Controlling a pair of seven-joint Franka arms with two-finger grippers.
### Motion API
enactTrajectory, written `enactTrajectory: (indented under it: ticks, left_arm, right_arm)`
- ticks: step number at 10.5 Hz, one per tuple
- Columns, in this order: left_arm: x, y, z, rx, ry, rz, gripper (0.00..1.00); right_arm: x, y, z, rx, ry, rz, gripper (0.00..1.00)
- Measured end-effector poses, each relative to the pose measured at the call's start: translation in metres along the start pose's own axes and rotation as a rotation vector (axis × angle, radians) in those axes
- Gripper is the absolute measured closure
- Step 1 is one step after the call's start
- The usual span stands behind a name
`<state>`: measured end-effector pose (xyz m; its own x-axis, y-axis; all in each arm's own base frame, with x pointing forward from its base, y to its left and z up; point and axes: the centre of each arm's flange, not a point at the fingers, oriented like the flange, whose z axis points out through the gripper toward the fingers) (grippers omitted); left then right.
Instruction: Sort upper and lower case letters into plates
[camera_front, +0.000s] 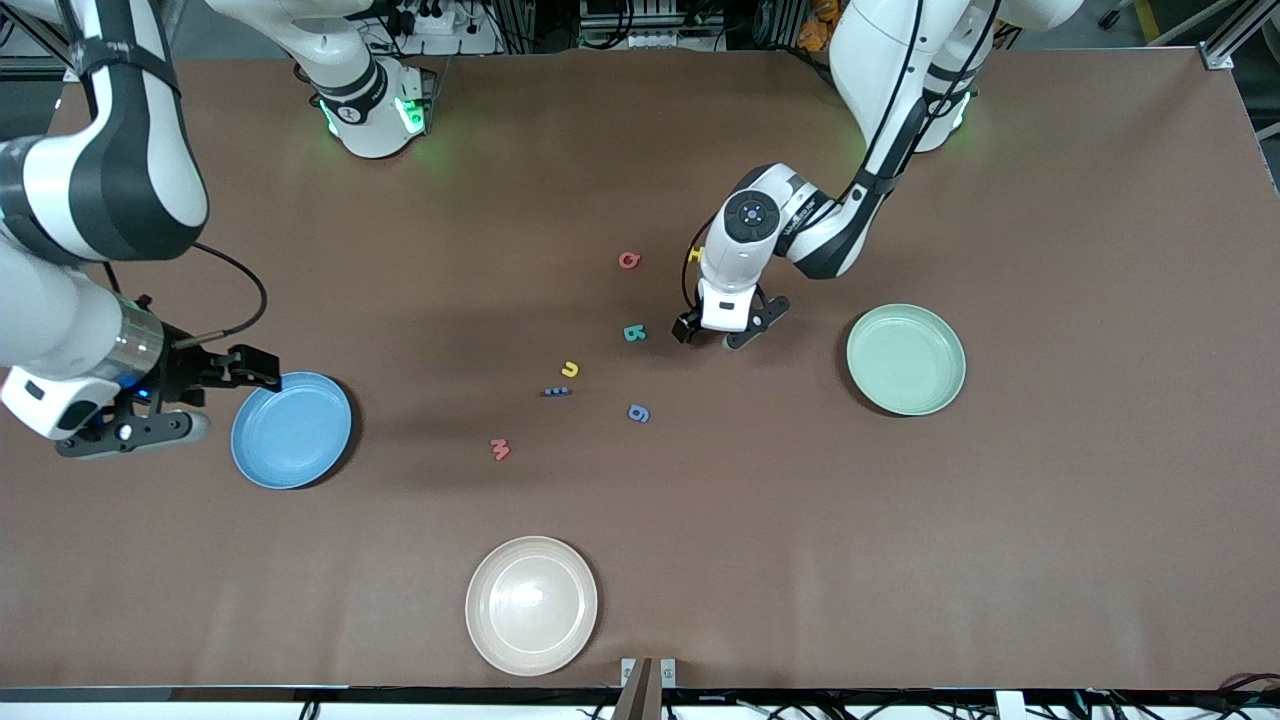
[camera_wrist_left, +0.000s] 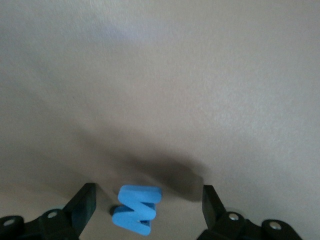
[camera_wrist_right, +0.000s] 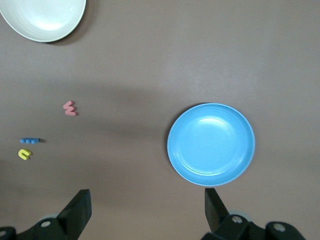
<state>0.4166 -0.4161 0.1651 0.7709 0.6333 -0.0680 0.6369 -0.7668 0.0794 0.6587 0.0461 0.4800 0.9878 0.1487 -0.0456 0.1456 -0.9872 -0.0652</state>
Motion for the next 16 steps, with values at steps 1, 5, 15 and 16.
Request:
enactTrajectory:
  ticks: [1, 5, 15, 16]
  left_arm:
    - [-0.005, 0.002, 0.000, -0.002, -0.001, -0.007, 0.10]
    - [-0.009, 0.005, 0.000, -0.004, -0.001, -0.007, 0.30]
    - [0.002, 0.017, -0.009, 0.070, 0.017, 0.044, 0.63]
    - [0.007, 0.019, -0.012, 0.083, 0.016, 0.053, 0.63]
  right_arm:
    - [0.007, 0.003, 0.015, 0.011, 0.003, 0.006, 0.00]
    - [0.037, -0.032, 0.081, -0.007, 0.008, -0.068, 0.00]
    - [0.057, -0.205, 0.280, -0.011, 0.028, -0.298, 0.00]
    - [0.054, -0.210, 0.282, -0.012, 0.022, -0.303, 0.00]
